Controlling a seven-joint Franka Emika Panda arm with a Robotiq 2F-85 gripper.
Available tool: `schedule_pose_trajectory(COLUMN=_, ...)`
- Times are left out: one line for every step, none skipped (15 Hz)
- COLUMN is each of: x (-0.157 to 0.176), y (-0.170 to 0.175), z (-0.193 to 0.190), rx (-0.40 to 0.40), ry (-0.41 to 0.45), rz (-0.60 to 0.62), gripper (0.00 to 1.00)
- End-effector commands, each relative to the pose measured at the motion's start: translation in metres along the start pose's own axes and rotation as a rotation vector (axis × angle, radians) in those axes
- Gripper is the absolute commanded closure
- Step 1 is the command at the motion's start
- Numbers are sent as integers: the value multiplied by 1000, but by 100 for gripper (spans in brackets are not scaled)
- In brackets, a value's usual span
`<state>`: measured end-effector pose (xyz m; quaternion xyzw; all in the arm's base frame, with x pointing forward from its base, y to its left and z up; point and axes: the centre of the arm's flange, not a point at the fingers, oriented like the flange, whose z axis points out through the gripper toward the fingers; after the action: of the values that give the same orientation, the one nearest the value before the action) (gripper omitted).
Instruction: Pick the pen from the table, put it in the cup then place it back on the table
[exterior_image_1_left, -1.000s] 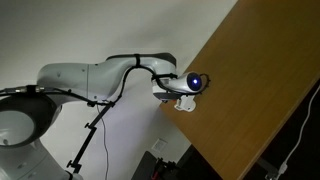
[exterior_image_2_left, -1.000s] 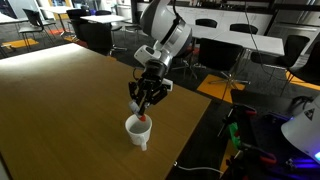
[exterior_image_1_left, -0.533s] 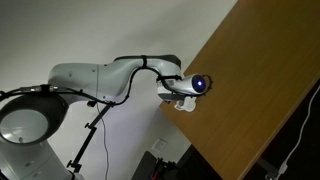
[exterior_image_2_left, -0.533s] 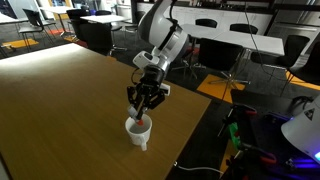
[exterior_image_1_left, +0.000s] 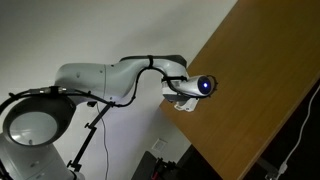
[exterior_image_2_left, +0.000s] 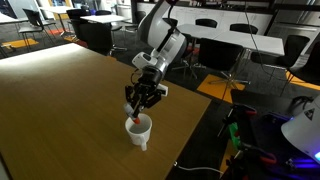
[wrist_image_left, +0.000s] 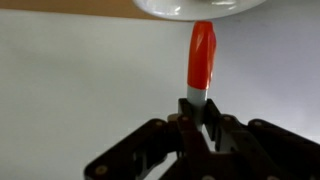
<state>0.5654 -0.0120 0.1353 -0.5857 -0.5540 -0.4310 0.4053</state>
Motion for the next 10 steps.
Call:
schedule_pose_trajectory(x=-13, y=-5, z=-1, rx=-25, ry=-2, rz=30, gripper=95)
schedule_pose_trajectory(x=-16, y=-7, z=-2, rx=-28, ry=0, rz=33, gripper=95)
schedule_pose_trajectory(x=-18, y=-8, z=-2, rx=-31, ry=1, rz=37, gripper=95)
schedule_pose_trajectory(x=-19, y=-8, z=-2, rx=-31, ry=1, rz=38, gripper=56)
schedule_pose_trajectory(x=-20, y=-8, z=-2, rx=-32, ry=-1, rz=41, gripper=55)
schedule_pose_trajectory(x=-19, y=-8, z=-1, rx=-35, ry=-4, rz=42, gripper=50)
schedule_pose_trajectory(x=-19, y=-8, z=-1, rx=-34, ry=-5, rz=43, gripper=42)
schedule_pose_trajectory(x=-18, y=-9, z=-1, rx=-36, ry=-6, rz=42, gripper=35)
schedule_pose_trajectory(x=-17, y=-9, z=-1, rx=-36, ry=-5, rz=44, gripper=27)
schedule_pose_trajectory(x=-15, y=-10, z=-1, rx=-37, ry=-7, rz=44, gripper=19)
